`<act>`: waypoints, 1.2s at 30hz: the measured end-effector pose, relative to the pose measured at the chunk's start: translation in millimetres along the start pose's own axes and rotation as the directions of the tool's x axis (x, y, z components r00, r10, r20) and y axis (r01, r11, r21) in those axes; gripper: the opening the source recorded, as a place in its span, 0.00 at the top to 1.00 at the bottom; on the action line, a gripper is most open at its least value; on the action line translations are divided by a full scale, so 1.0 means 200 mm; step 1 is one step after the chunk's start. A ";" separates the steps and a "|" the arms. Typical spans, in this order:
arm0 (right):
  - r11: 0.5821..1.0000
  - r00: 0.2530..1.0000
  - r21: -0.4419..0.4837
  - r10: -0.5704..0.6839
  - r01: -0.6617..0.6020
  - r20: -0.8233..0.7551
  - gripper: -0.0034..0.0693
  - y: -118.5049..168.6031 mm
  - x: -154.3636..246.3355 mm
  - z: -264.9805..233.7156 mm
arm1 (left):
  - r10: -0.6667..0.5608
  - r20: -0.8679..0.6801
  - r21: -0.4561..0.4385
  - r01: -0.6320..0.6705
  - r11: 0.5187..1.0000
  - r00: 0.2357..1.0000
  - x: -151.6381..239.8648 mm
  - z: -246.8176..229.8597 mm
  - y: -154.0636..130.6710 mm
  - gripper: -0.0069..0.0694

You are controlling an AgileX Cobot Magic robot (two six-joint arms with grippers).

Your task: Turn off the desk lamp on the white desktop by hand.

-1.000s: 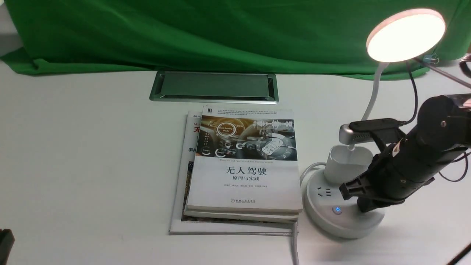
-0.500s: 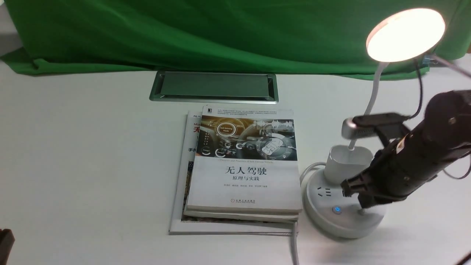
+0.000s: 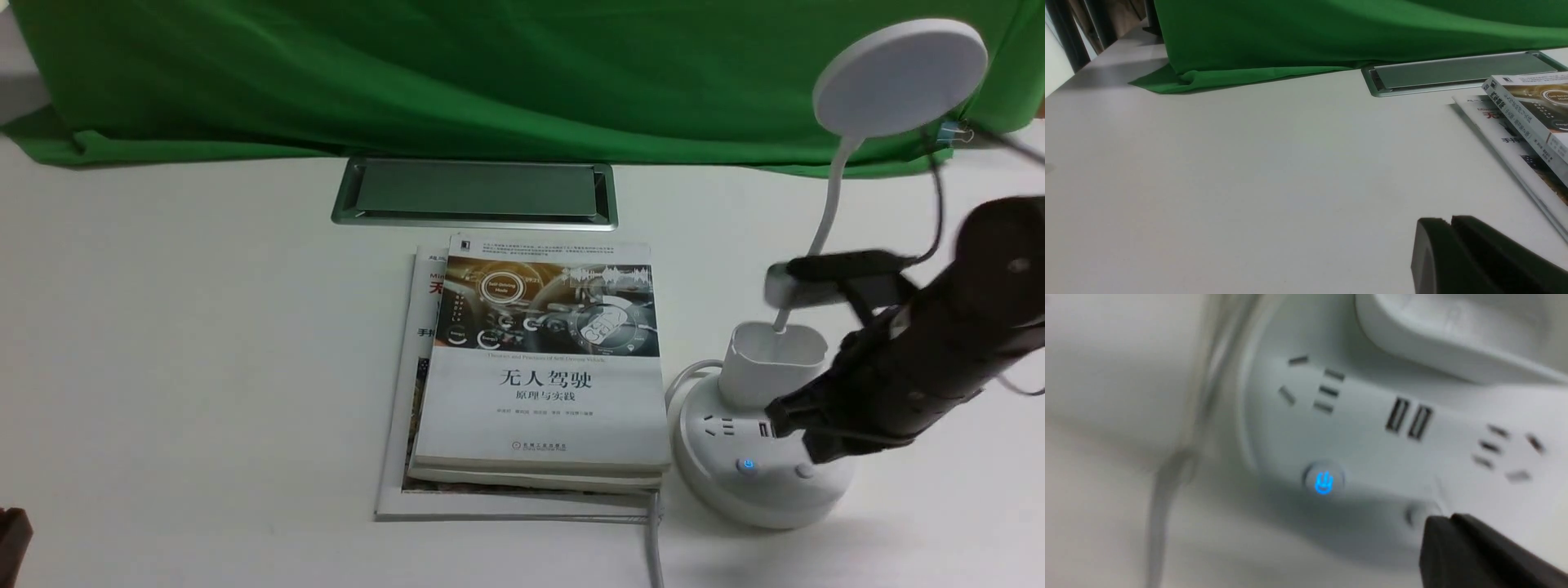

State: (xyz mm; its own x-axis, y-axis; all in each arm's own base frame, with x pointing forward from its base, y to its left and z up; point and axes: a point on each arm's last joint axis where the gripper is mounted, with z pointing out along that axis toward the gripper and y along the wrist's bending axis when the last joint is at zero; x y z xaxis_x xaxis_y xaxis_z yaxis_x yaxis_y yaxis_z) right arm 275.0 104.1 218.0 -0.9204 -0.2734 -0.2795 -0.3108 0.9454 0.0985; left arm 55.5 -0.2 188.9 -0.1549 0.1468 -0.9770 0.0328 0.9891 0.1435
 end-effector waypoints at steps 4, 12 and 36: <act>1.000 0.999 -0.004 0.000 0.000 0.049 0.90 0.01 0.14 -0.15 | 0.000 0.000 0.000 0.000 1.000 1.000 0.00 0.00 0.00 0.88; 1.000 0.982 -0.003 -0.011 0.011 0.189 0.90 0.01 0.45 -0.39 | 0.000 0.000 0.000 0.000 1.000 1.000 0.00 0.00 0.00 0.88; 0.974 0.541 0.211 -0.131 -0.088 0.831 0.90 -0.10 0.95 -0.58 | -0.001 0.000 0.000 0.001 1.000 1.000 0.00 0.00 0.00 0.88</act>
State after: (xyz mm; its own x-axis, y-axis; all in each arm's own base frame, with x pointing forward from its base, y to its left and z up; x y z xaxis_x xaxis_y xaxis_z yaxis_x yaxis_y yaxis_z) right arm 80.0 12.2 273.8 -0.2603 -0.1244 -0.9575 -0.1715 0.9819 -0.0810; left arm 55.5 -0.3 188.9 -0.1549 0.1459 -0.9771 0.0329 0.9893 0.1425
